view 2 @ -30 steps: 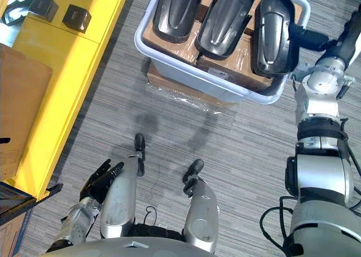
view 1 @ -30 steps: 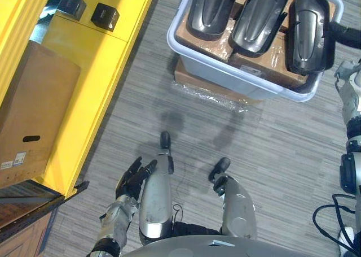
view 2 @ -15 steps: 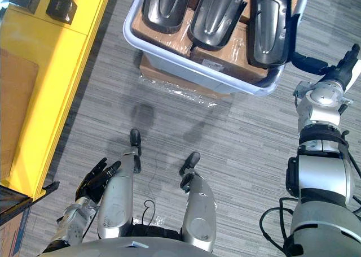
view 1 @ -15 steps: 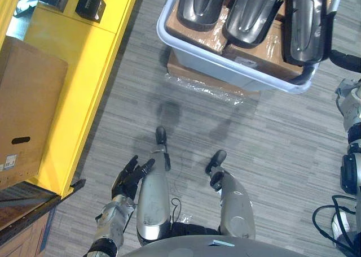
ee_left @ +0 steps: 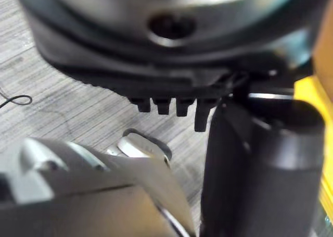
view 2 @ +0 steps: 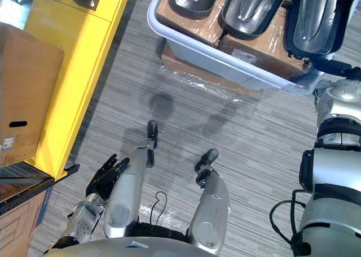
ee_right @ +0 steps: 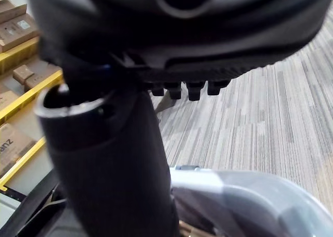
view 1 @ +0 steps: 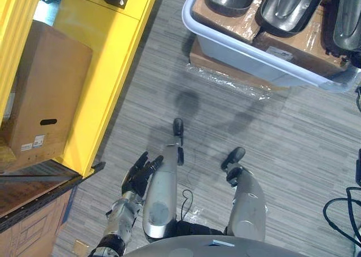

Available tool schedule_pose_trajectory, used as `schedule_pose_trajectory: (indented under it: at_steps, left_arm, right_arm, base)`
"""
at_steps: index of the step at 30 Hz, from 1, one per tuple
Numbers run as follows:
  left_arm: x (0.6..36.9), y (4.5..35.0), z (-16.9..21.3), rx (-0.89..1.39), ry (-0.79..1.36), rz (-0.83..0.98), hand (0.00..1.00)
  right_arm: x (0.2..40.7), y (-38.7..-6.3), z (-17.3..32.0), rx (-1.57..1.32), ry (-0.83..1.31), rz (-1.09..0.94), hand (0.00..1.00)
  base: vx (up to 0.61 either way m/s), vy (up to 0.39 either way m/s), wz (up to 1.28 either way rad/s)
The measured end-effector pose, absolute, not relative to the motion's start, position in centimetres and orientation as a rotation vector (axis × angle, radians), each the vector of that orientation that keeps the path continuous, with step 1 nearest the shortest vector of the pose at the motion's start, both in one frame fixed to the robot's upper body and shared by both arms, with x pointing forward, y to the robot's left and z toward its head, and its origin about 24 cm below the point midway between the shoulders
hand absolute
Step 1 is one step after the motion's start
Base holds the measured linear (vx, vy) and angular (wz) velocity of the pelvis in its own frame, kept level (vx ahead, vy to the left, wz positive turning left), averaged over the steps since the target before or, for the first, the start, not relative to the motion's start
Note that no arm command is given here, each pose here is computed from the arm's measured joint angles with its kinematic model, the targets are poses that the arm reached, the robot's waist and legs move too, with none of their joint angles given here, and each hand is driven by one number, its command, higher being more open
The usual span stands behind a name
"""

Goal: Walk over and take three plastic housings, then place them on the shelf

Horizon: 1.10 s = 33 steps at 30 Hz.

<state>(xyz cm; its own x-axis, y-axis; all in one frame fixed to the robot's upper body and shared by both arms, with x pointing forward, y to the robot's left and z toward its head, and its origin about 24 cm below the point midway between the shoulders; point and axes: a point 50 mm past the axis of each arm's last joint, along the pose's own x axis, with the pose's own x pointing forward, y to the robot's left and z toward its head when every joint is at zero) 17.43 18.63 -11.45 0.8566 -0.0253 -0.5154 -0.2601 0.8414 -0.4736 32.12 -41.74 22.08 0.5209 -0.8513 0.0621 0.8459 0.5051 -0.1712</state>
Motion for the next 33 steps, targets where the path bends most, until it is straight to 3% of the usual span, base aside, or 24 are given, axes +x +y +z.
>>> schedule_pose_trajectory:
  at_steps: [11,12,33]
  left_arm:
    - [17.5,18.2,-11.5,-0.587,0.530,0.118,1.00]
    - [17.5,18.2,-11.5,-0.587,0.530,0.117,1.00]
    - [17.4,18.2,-11.5,-0.556,0.529,0.105,1.00]
  right_arm:
    - [31.9,-42.1,22.9,-0.200,0.034,-1.047,1.00]
    - [31.9,-42.1,22.9,-0.199,0.034,-1.047,0.00]
    - [31.8,-42.4,23.1,-0.226,0.053,-0.951,0.00]
  base:
    - [0.03,-0.018,0.03]
    - [0.00,0.000,0.00]
    - [0.01,-0.002,0.00]
